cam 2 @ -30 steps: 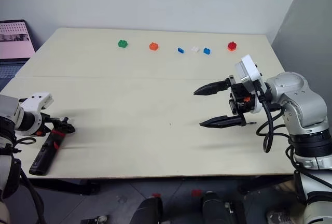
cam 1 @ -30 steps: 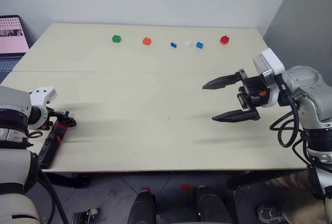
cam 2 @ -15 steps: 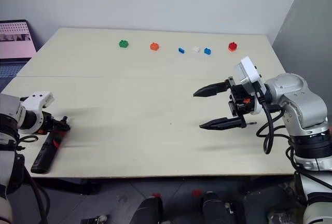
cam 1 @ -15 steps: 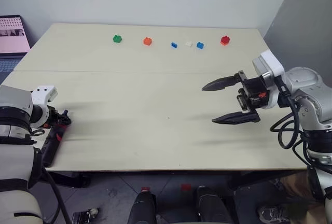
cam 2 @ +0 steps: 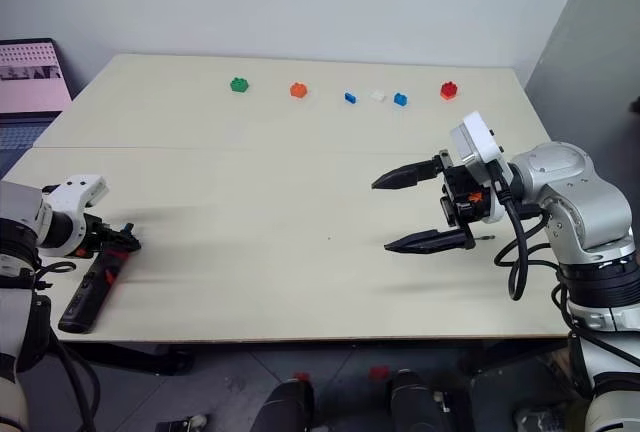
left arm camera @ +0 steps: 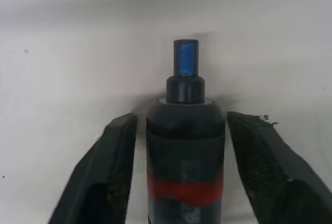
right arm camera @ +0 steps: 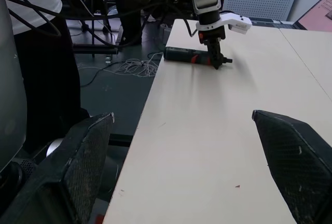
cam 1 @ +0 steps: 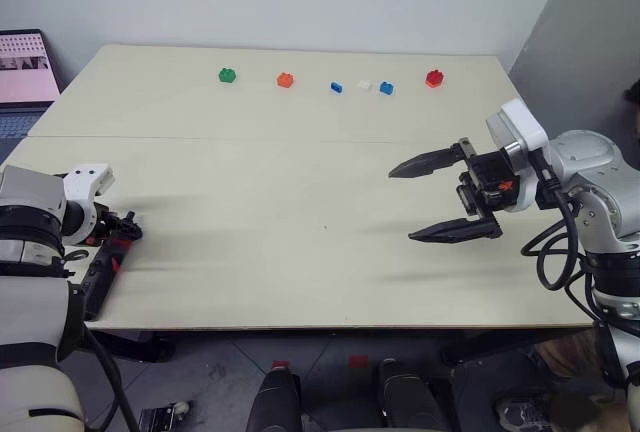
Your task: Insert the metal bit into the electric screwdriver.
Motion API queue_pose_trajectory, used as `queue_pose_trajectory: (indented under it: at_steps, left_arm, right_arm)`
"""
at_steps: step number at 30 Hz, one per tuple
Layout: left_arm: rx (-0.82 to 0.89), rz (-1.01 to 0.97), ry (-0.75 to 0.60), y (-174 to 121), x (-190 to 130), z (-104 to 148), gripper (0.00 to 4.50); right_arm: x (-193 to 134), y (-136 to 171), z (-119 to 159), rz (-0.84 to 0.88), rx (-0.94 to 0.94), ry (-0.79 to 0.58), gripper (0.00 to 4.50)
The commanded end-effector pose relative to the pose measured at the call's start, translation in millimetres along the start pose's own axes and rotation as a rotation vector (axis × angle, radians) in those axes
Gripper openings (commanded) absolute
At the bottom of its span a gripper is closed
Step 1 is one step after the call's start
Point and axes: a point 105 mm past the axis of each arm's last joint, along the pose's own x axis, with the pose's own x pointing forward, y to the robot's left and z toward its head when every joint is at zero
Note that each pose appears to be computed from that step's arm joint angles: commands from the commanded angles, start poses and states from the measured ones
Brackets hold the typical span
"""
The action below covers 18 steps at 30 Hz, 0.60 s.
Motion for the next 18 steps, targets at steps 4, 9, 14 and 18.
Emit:
queue_pose_trajectory:
  at_steps: [4,9,14,18]
  left_arm:
    - [-0.057,0.005,-0.046,0.6,-7.0,10.5,3.40]
    - [-0.074,0.024,-0.051,4.2,-6.6,10.1,3.40]
    - [-0.072,0.021,-0.047,2.8,-4.3,9.6,3.40]
    - [-0.057,0.012,-0.046,0.8,-2.8,10.4,2.59]
  right_arm:
    - [1.0,3.7,6.7,0.029,-0.032,0.012,4.50]
    - [0.2,3.9,6.1,0.028,-0.033,0.017,4.50]
    - [-0.1,3.9,5.4,0.027,-0.033,0.020,4.50]
    - [0.0,4.2,5.5,0.027,-0.033,0.021,4.50]
